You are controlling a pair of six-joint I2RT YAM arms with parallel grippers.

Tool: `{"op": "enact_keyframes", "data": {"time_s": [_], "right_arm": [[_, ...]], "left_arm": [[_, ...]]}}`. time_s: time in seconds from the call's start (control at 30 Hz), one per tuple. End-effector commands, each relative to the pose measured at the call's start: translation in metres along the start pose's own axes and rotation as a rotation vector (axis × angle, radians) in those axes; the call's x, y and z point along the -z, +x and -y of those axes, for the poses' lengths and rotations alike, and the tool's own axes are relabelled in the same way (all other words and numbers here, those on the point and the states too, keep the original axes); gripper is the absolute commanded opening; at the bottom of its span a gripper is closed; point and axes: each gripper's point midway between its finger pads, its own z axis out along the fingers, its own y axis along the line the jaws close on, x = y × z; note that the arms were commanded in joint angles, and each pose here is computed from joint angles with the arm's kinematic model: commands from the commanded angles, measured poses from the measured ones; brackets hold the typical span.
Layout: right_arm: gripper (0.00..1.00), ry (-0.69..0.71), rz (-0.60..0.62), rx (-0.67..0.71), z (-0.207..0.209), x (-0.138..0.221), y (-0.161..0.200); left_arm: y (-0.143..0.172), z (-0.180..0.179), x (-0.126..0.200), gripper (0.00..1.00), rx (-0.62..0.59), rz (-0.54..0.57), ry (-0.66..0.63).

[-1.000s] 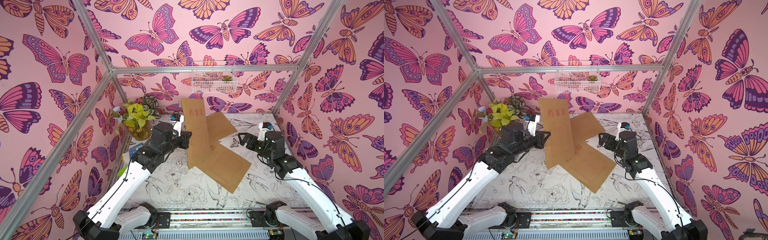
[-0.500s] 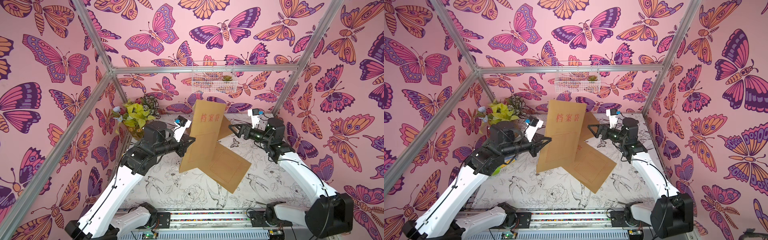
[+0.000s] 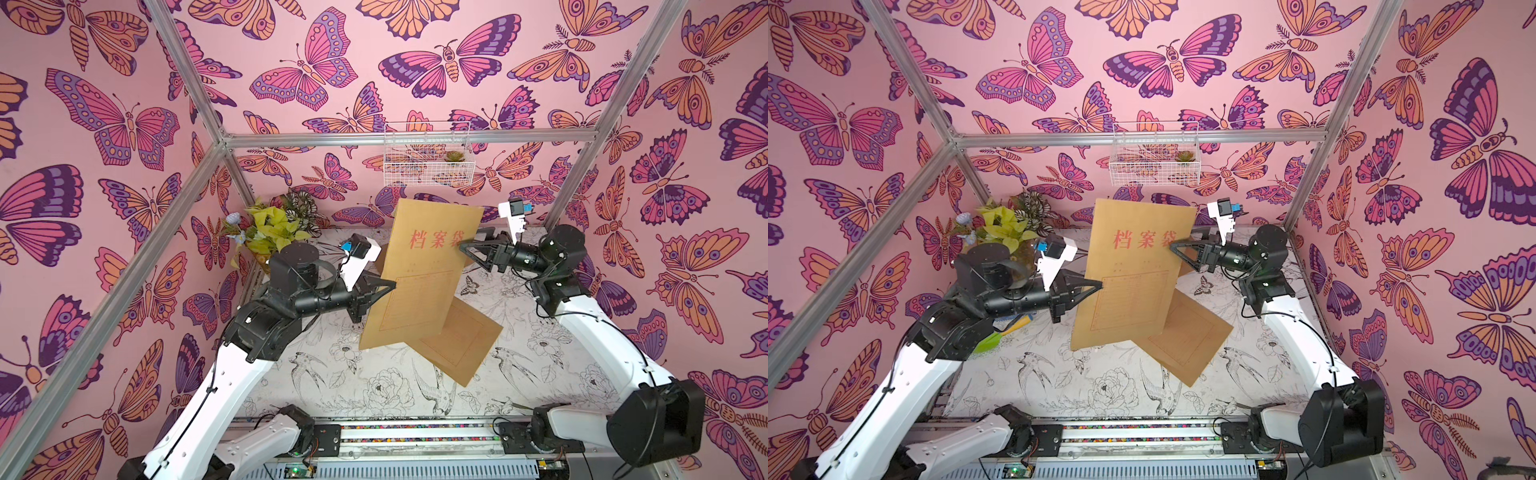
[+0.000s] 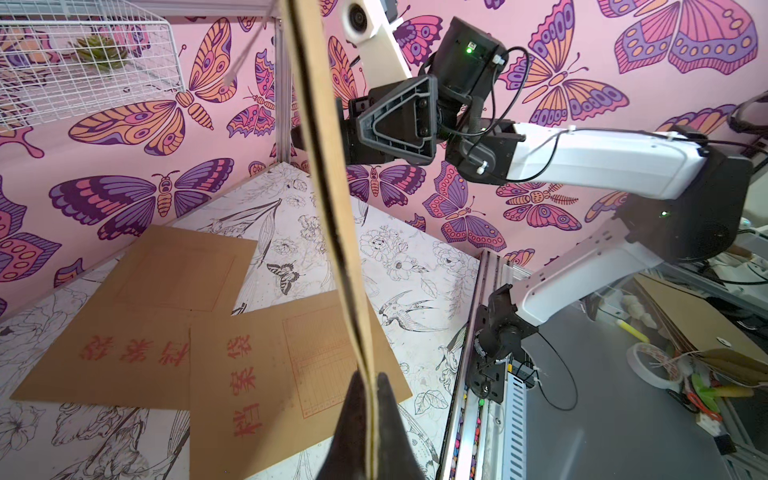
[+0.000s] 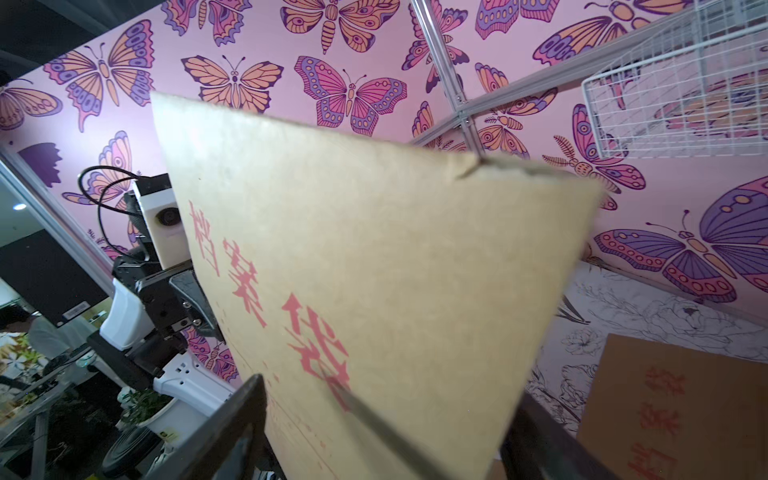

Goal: Open the file bag
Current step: Pick up the file bag from the file bag.

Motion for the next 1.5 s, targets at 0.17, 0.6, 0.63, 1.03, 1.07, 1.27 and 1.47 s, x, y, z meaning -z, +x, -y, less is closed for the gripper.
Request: {"op": "enact_keyframes", "data": {"time_s": [0.17,0.6,0.63,1.03,1.07,1.27,1.47], "right_arm": [[0.72,-0.092,0.0,0.059,-0.027,0.009,-0.033],[0.34,-0.112,-0.051,0.071,-0.032,0.013,-0.034],[0.29,-0.101,-0.049,0.07,-0.03,0.014,-0.034],[0.0,0.011,-0.027,0.07,-0.019,0.021,-0.032],[0.0,0.047,-0.021,0.065,-0.014,0.021,-0.032],[0.0,0.407,0.084,-0.031,0.036,0.041,-0.035],[0.0,0.638,0.214,-0.167,0.058,0.059,-0.03]], "left_arm": [[-0.005,0.008,0.008,0.0,-0.049,0.03,0.014],[0.004,-0.009,0.003,0.0,-0.025,0.004,-0.059],[0.004,-0.017,0.003,0.0,-0.017,0.003,-0.104],[0.003,-0.068,0.013,0.69,0.007,0.014,-0.4],[0.003,-0.077,0.019,0.75,0.007,0.017,-0.457],[0.006,-0.118,0.043,1.0,-0.007,-0.01,-0.732],[0.004,-0.124,0.029,1.0,-0.036,-0.05,-0.779]]}}
